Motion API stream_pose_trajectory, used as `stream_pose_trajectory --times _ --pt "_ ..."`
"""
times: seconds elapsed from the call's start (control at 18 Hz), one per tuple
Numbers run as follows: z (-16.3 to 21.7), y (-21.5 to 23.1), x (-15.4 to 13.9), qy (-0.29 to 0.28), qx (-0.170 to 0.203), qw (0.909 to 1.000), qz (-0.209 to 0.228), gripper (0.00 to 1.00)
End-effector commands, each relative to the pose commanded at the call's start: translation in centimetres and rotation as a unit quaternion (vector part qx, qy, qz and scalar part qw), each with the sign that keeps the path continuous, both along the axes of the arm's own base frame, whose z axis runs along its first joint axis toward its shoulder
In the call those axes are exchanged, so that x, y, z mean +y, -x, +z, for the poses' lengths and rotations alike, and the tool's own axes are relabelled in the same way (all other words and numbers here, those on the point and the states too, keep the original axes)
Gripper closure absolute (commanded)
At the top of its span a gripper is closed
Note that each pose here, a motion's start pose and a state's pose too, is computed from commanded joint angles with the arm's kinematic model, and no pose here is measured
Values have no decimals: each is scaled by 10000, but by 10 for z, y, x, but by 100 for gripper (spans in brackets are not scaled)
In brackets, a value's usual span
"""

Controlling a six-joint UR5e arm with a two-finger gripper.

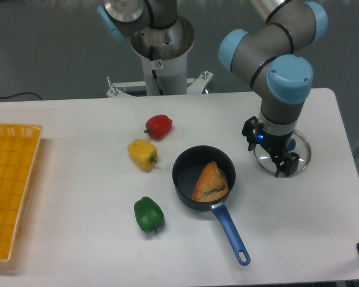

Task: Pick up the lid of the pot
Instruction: 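Move the gripper over the glass lid's blue knob, then lower the open gripper around the blue knob of the lid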

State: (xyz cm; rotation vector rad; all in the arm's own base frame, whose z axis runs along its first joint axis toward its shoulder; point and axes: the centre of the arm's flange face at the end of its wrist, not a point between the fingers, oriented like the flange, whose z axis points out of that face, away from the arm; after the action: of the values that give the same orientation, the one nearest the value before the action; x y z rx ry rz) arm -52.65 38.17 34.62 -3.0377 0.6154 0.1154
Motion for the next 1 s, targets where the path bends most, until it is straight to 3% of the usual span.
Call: stream_pose_trajectory --times 0.28,0.61,0.78,1.0 --pt "-13 21 -35 6 -62 9996 259 0" --pt "-38 23 -41 123 -249 9988 399 0" --pt "-53 30 -68 156 -397 9957 819 0" --pt "-63 39 -100 161 -509 9928 1070 0"
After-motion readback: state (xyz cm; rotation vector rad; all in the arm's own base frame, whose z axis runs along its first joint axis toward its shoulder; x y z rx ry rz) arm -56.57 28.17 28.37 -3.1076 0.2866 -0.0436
